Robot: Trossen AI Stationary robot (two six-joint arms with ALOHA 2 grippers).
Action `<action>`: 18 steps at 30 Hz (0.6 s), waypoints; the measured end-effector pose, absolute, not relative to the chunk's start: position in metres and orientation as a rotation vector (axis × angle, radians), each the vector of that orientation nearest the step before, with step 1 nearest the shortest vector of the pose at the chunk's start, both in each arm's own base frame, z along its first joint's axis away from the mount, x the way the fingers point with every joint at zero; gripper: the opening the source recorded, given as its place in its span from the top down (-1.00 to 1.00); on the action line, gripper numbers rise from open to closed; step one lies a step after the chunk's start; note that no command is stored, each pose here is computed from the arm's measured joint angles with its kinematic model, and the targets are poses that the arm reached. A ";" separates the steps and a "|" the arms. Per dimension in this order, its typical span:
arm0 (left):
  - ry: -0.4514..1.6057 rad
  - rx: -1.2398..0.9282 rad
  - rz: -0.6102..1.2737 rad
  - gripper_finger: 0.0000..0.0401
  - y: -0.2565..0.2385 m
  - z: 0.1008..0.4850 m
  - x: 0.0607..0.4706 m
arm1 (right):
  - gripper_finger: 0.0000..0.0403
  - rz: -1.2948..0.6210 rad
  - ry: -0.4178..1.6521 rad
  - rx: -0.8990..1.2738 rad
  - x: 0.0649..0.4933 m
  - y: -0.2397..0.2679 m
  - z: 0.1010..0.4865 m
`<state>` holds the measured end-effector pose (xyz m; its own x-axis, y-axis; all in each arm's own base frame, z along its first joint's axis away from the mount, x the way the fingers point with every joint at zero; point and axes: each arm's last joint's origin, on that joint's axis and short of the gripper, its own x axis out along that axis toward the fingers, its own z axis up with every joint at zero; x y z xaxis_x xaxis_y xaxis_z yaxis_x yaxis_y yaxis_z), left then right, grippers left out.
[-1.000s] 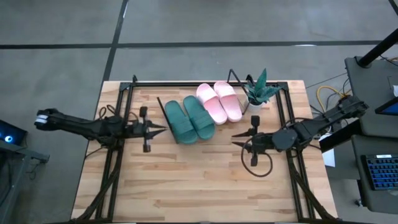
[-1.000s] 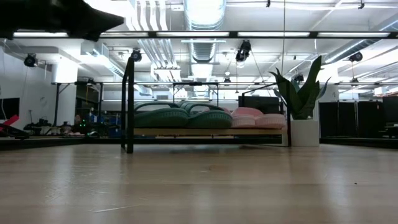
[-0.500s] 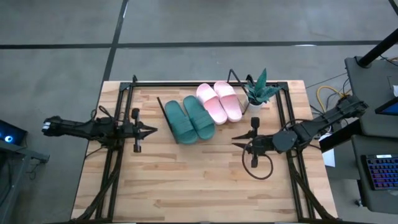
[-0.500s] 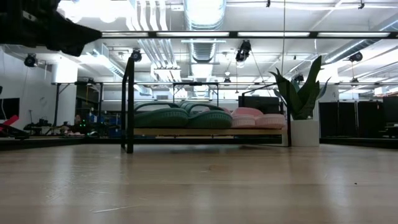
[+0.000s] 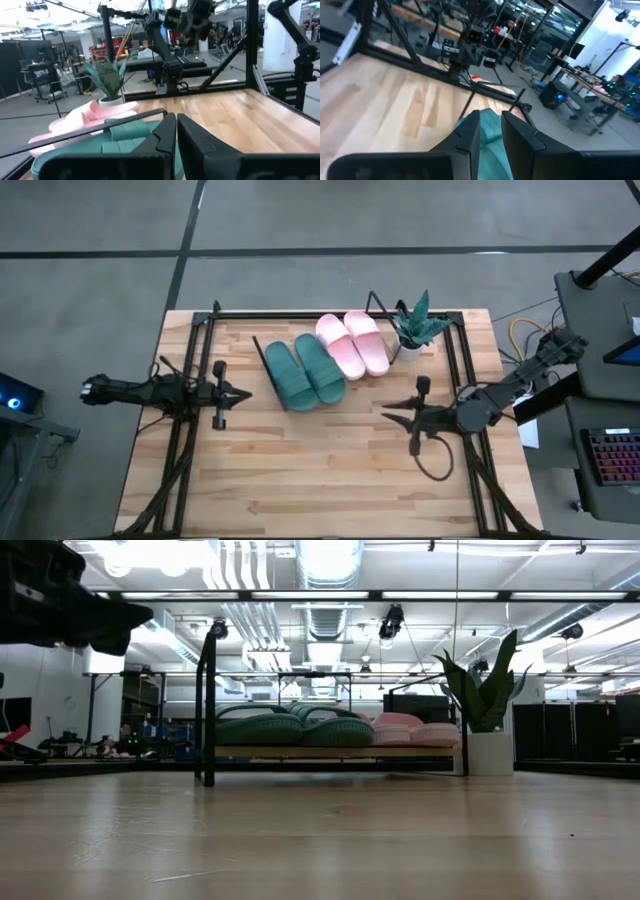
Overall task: Pick and place slides into the shelf
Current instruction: Return to Home Position
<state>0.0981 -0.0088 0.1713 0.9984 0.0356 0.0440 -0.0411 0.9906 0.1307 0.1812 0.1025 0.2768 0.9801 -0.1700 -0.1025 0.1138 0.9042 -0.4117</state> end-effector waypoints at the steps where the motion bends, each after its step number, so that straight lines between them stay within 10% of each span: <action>1: -0.043 0.130 0.039 1.00 -0.009 0.171 0.098 | 0.67 -0.141 0.125 -0.402 0.178 0.102 0.272; 18: -0.073 0.160 0.060 1.00 -0.008 0.175 0.098 | 0.96 0.016 0.010 -0.177 0.158 0.038 0.179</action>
